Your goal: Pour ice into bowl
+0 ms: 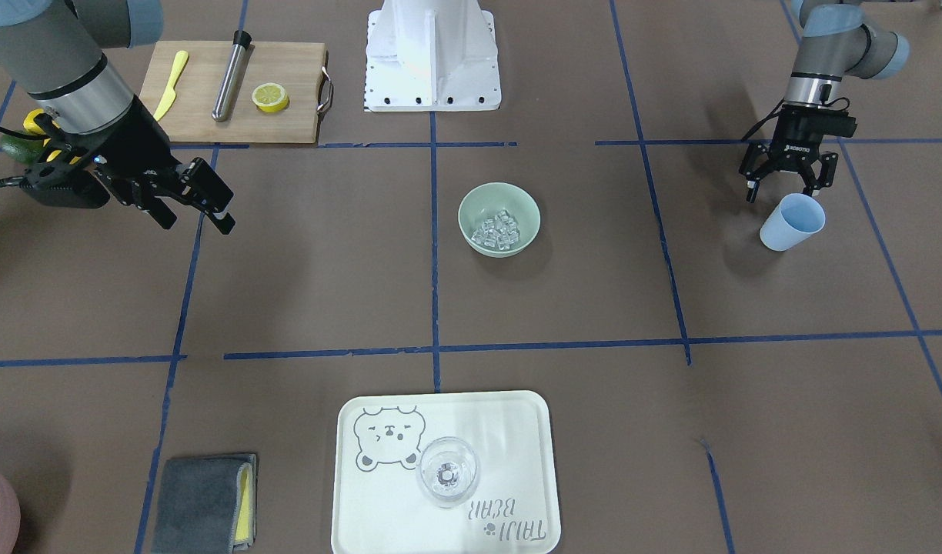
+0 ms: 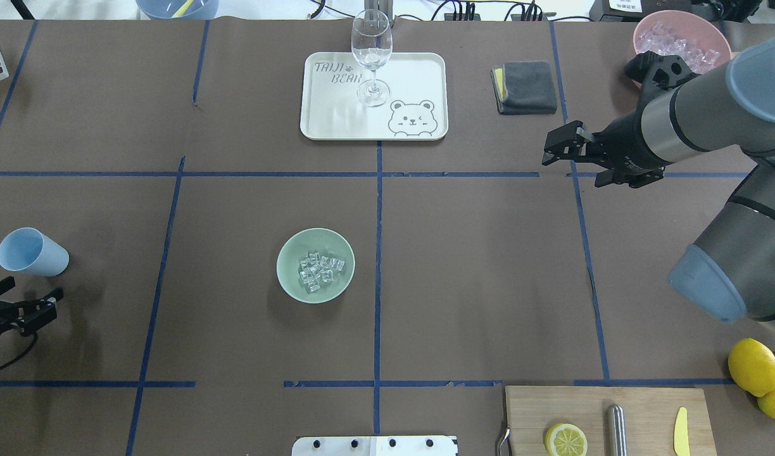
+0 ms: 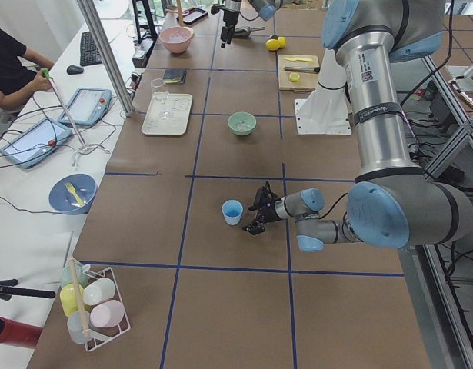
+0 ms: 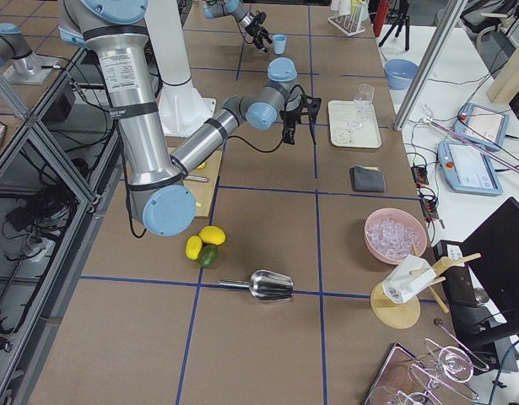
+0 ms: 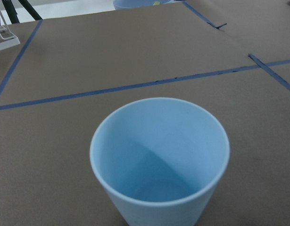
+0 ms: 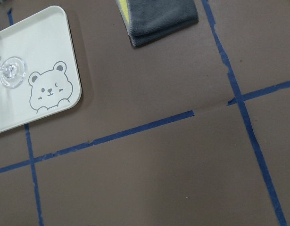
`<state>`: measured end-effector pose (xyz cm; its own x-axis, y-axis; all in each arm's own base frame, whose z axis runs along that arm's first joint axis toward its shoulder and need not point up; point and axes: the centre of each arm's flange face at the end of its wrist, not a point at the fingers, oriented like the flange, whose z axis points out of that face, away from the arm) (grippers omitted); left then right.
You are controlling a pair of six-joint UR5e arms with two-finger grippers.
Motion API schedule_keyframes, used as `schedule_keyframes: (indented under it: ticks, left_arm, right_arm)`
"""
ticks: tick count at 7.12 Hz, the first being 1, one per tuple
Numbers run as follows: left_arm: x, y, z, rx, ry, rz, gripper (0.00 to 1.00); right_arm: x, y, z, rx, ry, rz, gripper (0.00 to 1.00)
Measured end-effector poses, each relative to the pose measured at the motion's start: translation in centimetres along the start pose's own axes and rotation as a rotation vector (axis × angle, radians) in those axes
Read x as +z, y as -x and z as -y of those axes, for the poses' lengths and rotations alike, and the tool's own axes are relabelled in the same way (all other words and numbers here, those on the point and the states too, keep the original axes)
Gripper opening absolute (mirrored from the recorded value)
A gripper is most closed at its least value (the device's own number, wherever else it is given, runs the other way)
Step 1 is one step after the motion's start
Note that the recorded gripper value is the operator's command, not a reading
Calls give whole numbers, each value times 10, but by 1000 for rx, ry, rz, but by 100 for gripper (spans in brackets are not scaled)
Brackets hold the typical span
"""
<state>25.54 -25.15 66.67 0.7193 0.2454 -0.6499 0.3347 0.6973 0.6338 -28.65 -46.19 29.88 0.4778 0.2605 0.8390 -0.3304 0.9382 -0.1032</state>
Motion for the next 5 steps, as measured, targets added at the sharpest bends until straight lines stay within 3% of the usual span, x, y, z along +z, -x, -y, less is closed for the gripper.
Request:
schedule_keyframes:
  ticks: [3, 5]
  left_arm:
    - [-44, 19, 2, 134, 163, -71, 100]
    - [-57, 48, 16, 232, 193, -59, 100]
  right_arm:
    - [-2, 5, -8, -10, 11, 11, 100]
    - [3, 26, -32, -28, 39, 32, 100]
